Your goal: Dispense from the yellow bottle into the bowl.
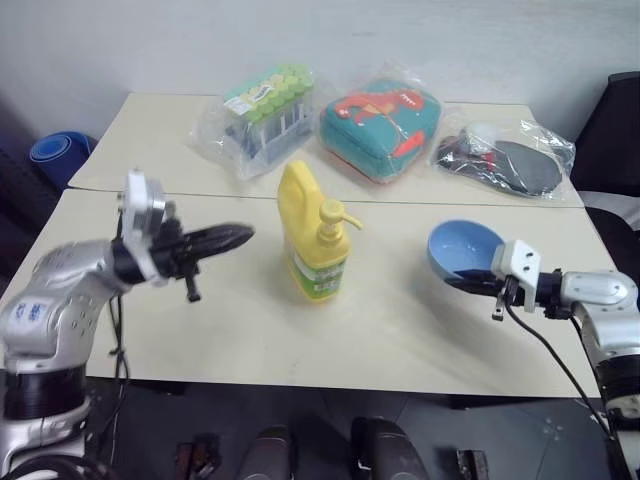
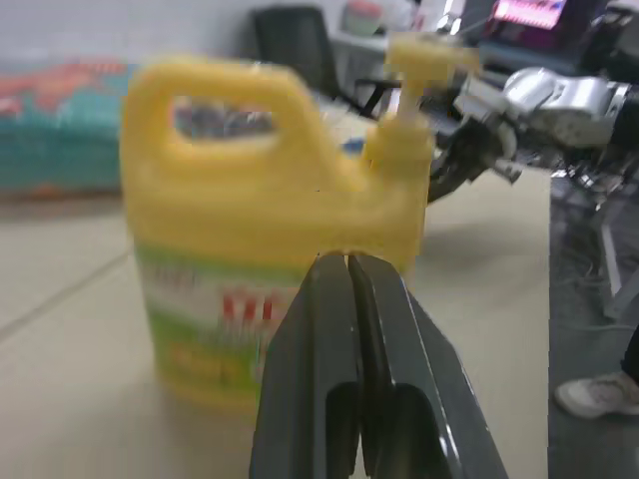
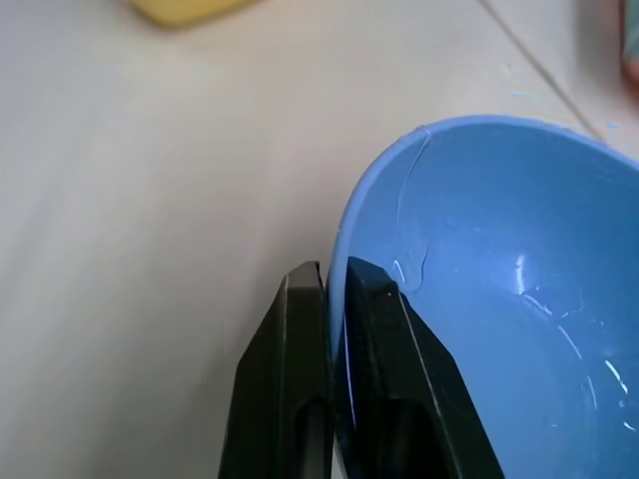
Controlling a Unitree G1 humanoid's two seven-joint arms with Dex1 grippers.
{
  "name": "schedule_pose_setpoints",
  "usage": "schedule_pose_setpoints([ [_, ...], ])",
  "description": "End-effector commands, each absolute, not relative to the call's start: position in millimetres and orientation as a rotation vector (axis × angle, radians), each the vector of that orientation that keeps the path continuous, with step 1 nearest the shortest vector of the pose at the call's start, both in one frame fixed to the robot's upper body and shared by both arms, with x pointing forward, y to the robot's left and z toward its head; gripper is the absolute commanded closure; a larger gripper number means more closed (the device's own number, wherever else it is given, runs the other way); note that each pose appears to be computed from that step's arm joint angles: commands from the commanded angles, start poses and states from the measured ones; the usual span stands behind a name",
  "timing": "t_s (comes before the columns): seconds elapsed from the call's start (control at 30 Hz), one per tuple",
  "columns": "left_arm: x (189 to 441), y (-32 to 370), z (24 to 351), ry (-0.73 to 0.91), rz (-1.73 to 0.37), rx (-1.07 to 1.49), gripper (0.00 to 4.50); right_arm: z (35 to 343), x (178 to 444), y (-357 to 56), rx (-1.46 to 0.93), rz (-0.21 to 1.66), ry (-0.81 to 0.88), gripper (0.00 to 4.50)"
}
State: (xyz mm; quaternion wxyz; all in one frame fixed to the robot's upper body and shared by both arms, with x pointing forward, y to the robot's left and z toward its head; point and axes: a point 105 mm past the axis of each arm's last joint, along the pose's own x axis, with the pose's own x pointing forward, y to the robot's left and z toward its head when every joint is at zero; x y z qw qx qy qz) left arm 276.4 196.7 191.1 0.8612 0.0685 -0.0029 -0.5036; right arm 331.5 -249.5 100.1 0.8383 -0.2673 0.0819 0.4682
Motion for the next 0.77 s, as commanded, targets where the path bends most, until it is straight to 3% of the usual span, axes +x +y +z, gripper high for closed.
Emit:
schedule_pose_setpoints([
  [0.03, 272, 213, 181, -0.017, -0.986, 0.218, 3.25, 109, 338, -253, -0.572, 0.958, 0.079, 3.57],
  [0.23, 261, 232, 144, 0.027, -0.901, 0.308, 1.35, 132, 328, -248, -0.522, 0.994, -0.053, 1.49],
  [0.33, 254, 236, 135, 0.022, -0.905, 0.344, 0.46, 150, 305, -244, -0.495, 1.017, -0.131, 0.51],
  [0.37, 253, 238, 132, 0.014, -0.895, 0.362, 0.42, 153, 295, -243, -0.481, 1.017, -0.142, 0.14],
  [0.5, 246, 242, 116, 0.02, -0.868, 0.457, 0.42, 153, 260, -242, -0.446, 1.007, -0.124, 0.03],
  [0.63, 237, 242, 101, 0.049, -0.859, 0.493, 0.42, 132, 227, -241, -0.46, 1.014, -0.055, 0.03],
  [0.77, 240, 244, 92, 0.055, -0.81, 0.501, 0.42, 116, 221, -246, -0.446, 0.951, -0.027, 0.03],
])
